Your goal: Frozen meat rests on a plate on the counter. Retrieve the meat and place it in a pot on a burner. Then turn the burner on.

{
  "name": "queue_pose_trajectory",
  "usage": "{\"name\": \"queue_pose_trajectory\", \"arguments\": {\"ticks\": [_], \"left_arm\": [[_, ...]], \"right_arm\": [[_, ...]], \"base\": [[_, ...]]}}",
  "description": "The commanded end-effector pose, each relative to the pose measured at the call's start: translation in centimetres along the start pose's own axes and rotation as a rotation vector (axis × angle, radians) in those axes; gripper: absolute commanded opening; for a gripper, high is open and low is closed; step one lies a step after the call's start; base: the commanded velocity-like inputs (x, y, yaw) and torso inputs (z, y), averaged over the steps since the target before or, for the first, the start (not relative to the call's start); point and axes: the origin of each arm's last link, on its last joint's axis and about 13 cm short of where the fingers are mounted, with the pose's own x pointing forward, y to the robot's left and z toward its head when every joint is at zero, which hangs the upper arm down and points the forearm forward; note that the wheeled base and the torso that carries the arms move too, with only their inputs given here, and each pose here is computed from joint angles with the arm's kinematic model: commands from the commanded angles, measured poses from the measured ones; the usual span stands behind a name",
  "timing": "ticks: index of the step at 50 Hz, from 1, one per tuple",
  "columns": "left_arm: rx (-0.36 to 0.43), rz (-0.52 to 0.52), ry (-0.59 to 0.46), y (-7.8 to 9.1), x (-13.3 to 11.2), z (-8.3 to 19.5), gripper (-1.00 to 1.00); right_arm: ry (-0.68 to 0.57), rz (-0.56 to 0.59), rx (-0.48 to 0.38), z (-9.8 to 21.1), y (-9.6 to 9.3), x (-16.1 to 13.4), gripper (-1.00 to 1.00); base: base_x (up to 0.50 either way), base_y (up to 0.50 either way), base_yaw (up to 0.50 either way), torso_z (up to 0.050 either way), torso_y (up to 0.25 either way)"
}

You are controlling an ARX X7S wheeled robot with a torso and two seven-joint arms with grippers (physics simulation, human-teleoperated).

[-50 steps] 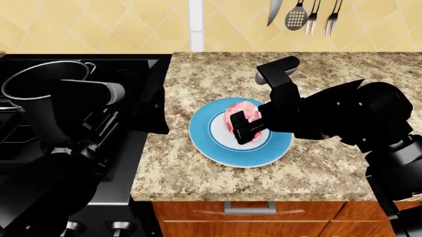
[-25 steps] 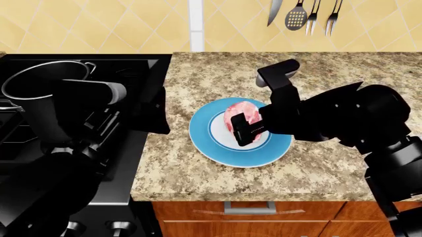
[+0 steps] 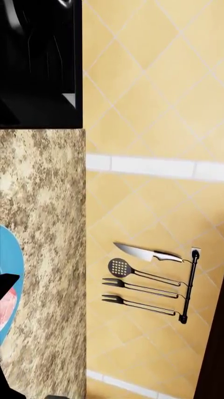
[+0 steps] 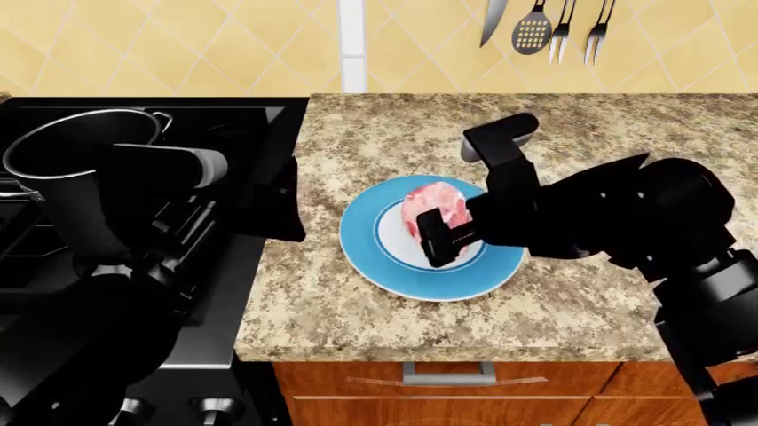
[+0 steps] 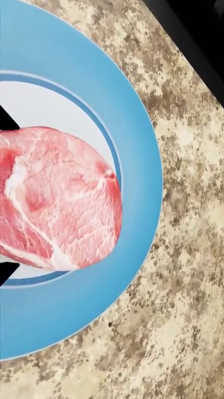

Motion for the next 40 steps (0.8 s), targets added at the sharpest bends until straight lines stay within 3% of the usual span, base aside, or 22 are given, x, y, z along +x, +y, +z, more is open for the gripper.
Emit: {"name": "queue_pose_trajectory", "arguments": {"ticks": [1,2,12,21,40], "left_arm": [[-0.001,0.001,0.003,-0.1,0.0,0.0,1.0],[-0.001,0.001,0.003,-0.1,0.0,0.0,1.0],[-0.002,-0.001,-0.004,-0.2,-0.3,0.2,1.0],[-0.003,0.001,-0.016,-0.2,-0.7,0.5,1.0],[0.025,-0.012,-0.086,-1.4,-3.6,2.9,1.0]], "right_arm": [[0.007,0.008,-0.003,-0.4,0.0,0.1,1.0],[0.003,0.015,-0.003,-0.5,0.0,0.1,-1.0],[-0.041,0.054,-0.014,-0.2,0.7,-1.1,-1.0],[-0.088,0.024,-0.013,0.3,0.7,-1.8,-1.0],[-0.406,-0.082,-0.006,2.9,1.5,-8.2,-1.0]], "base": [[0.0,0.0,0.0,0.0,0.0],[0.0,0.0,0.0,0.0,0.0],[0.0,0.0,0.0,0.0,0.0],[0.0,0.0,0.0,0.0,0.0],[0.0,0.0,0.0,0.0,0.0]]}}
